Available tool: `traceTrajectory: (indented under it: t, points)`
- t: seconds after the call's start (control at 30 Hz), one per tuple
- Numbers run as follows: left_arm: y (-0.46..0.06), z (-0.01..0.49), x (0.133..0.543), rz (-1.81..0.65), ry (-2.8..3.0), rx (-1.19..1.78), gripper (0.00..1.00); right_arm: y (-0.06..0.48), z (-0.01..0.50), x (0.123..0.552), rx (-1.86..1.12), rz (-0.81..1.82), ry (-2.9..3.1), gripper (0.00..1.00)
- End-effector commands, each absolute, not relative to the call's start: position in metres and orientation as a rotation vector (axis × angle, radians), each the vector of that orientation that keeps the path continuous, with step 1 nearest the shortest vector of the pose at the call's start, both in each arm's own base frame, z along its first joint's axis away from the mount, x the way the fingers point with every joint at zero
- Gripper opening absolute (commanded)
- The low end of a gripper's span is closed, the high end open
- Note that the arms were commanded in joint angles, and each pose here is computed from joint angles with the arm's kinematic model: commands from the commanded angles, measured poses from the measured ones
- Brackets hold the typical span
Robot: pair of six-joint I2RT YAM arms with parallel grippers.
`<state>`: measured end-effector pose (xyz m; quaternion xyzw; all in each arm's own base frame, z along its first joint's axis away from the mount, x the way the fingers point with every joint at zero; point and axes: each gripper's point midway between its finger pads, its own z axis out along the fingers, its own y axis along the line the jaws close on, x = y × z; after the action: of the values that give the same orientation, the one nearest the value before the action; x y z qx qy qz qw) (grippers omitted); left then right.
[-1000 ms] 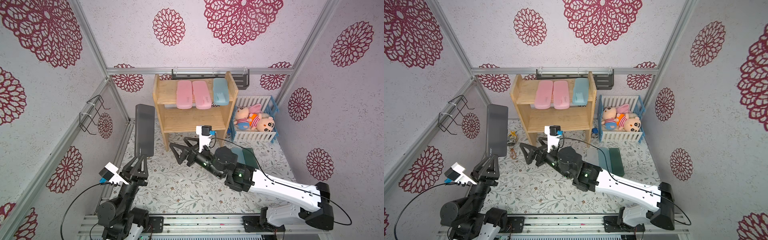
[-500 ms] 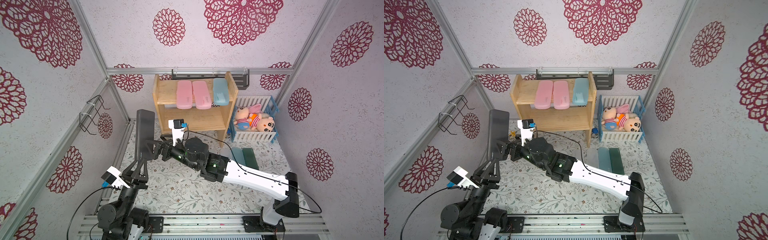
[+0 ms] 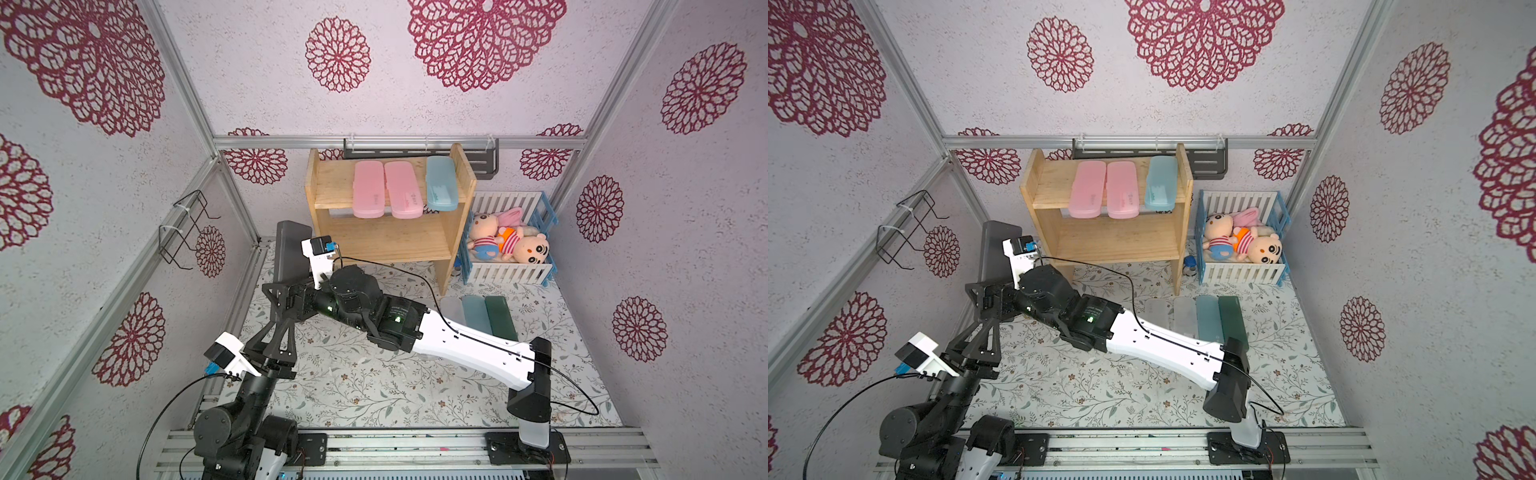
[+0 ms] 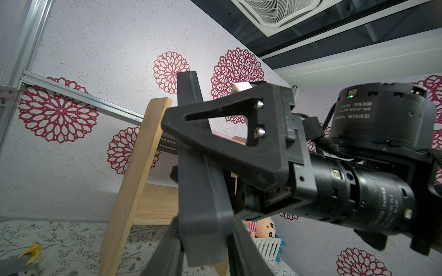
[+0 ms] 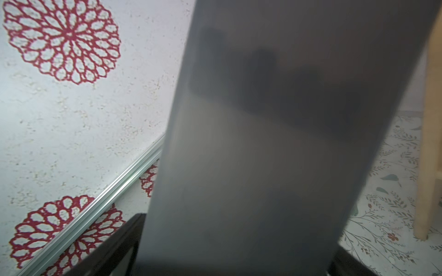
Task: Remove the pencil cases from the shelf
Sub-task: Pick up the pencil case from the shelf, then place the pencil case at the center of the board.
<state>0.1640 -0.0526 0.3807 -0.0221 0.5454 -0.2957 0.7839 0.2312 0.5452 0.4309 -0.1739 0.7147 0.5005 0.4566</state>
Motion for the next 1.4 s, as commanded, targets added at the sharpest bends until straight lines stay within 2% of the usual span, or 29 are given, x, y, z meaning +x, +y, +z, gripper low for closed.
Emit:
traceTrajectory:
  t: [0.0, 0.13, 0.2, 0.27, 0.33, 0.37, 0.4, 0.43, 0.5, 0.53, 0.73, 0.83, 0.97, 1.03, 1.17, 1.37]
  points:
    - [-0.05, 0.401, 0.15, -0.622, 1.113, -0.023, 0.0, 0.537, 0.453, 0.227, -0.401, 1.241, 1.729, 0.93]
    - [-0.05, 0.397, 0.151, -0.618, 1.13, -0.026, 0.0, 0.53, 0.454, 0.23, -0.398, 1.202, 1.731, 0.84]
    - [-0.051, 0.394, 0.153, -0.616, 1.141, -0.025, 0.0, 0.526, 0.455, 0.231, -0.396, 1.182, 1.729, 0.74]
    - [-0.051, 0.39, 0.156, -0.618, 1.15, -0.029, 0.0, 0.523, 0.455, 0.232, -0.396, 1.166, 1.728, 0.59]
    - [-0.05, 0.389, 0.157, -0.619, 1.151, -0.04, 0.0, 0.519, 0.454, 0.234, -0.394, 1.146, 1.73, 0.55]
    - [-0.049, 0.389, 0.157, -0.619, 1.149, -0.047, 0.05, 0.517, 0.454, 0.234, -0.394, 1.134, 1.73, 0.55]
    - [-0.048, 0.389, 0.158, -0.617, 1.15, -0.054, 0.22, 0.514, 0.452, 0.236, -0.394, 1.116, 1.734, 0.54]
    - [-0.047, 0.389, 0.158, -0.615, 1.151, -0.062, 0.47, 0.51, 0.45, 0.237, -0.395, 1.092, 1.74, 0.53]
    - [-0.044, 0.389, 0.158, -0.608, 1.157, -0.08, 0.76, 0.499, 0.439, 0.242, -0.398, 1.032, 1.766, 0.53]
    - [-0.042, 0.388, 0.158, -0.604, 1.163, -0.092, 0.93, 0.491, 0.429, 0.245, -0.399, 0.991, 1.786, 0.53]
    - [-0.03, 0.366, 0.17, -0.568, 1.252, -0.2, 0.97, 0.425, 0.354, 0.254, -0.305, 0.848, 1.93, 0.53]
    - [-0.033, 0.356, 0.176, -0.624, 1.266, -0.23, 1.0, 0.396, 0.298, 0.248, -0.286, 0.779, 2.036, 0.53]
    - [-0.037, 0.344, 0.184, -0.68, 1.283, -0.258, 0.97, 0.347, 0.213, 0.25, -0.2, 0.707, 2.198, 0.54]
    - [-0.038, 0.339, 0.186, -0.691, 1.29, -0.266, 0.97, 0.329, 0.188, 0.255, -0.16, 0.684, 2.238, 0.54]
    - [-0.037, 0.331, 0.191, -0.688, 1.307, -0.282, 0.97, 0.311, 0.152, 0.27, -0.13, 0.632, 2.31, 0.56]
    - [-0.039, 0.319, 0.198, -0.68, 1.347, -0.293, 0.97, 0.306, 0.125, 0.293, -0.137, 0.572, 2.361, 0.57]
